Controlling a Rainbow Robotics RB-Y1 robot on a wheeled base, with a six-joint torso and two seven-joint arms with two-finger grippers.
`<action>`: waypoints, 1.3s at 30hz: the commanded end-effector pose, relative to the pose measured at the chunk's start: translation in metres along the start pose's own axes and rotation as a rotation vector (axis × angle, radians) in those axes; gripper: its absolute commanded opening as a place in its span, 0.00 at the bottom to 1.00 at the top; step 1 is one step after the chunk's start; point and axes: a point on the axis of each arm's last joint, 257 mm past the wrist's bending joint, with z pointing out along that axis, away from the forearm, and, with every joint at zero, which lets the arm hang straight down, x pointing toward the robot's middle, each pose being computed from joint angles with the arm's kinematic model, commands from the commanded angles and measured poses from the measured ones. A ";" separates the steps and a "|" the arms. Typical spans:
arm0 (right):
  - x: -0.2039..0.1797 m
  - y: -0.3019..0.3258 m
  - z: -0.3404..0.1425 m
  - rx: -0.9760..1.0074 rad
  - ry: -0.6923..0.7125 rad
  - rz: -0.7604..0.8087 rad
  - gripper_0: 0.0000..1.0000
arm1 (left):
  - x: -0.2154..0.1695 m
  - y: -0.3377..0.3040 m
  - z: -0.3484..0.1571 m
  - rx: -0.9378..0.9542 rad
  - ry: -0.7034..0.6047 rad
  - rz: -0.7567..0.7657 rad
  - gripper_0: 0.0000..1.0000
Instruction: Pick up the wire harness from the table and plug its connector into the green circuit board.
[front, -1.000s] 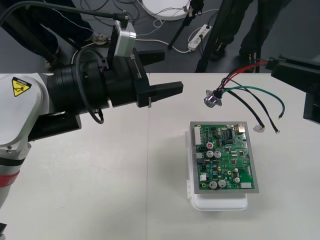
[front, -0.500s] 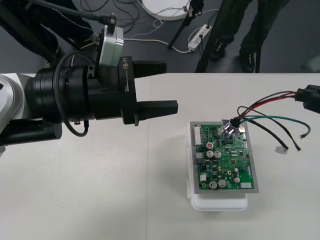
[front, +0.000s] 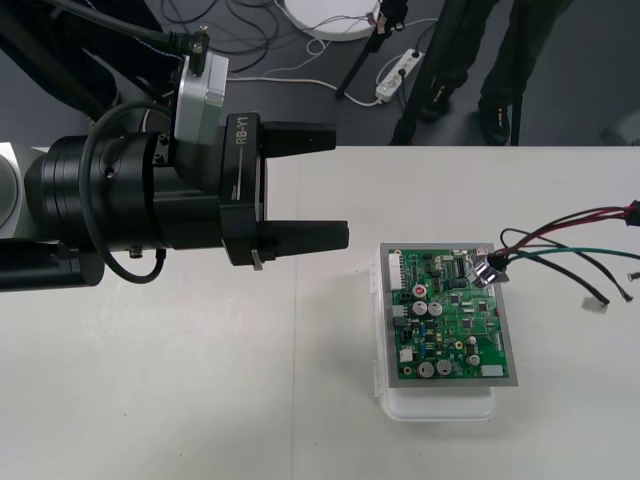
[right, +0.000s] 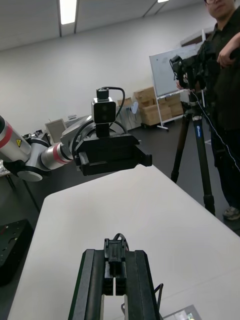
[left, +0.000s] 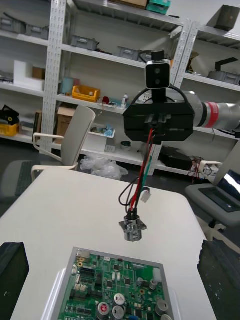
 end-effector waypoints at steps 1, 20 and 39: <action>-0.008 0.001 0.016 -0.057 -0.071 -0.070 0.00 | -0.004 -0.023 0.001 0.074 0.016 0.127 1.00; -0.008 0.007 0.040 -0.116 -0.169 -0.215 0.00 | -0.010 -0.023 0.018 0.175 0.011 0.178 1.00; 0.010 -0.006 0.075 -0.043 -0.109 -0.249 0.00 | -0.008 -0.018 0.047 0.187 -0.015 0.164 1.00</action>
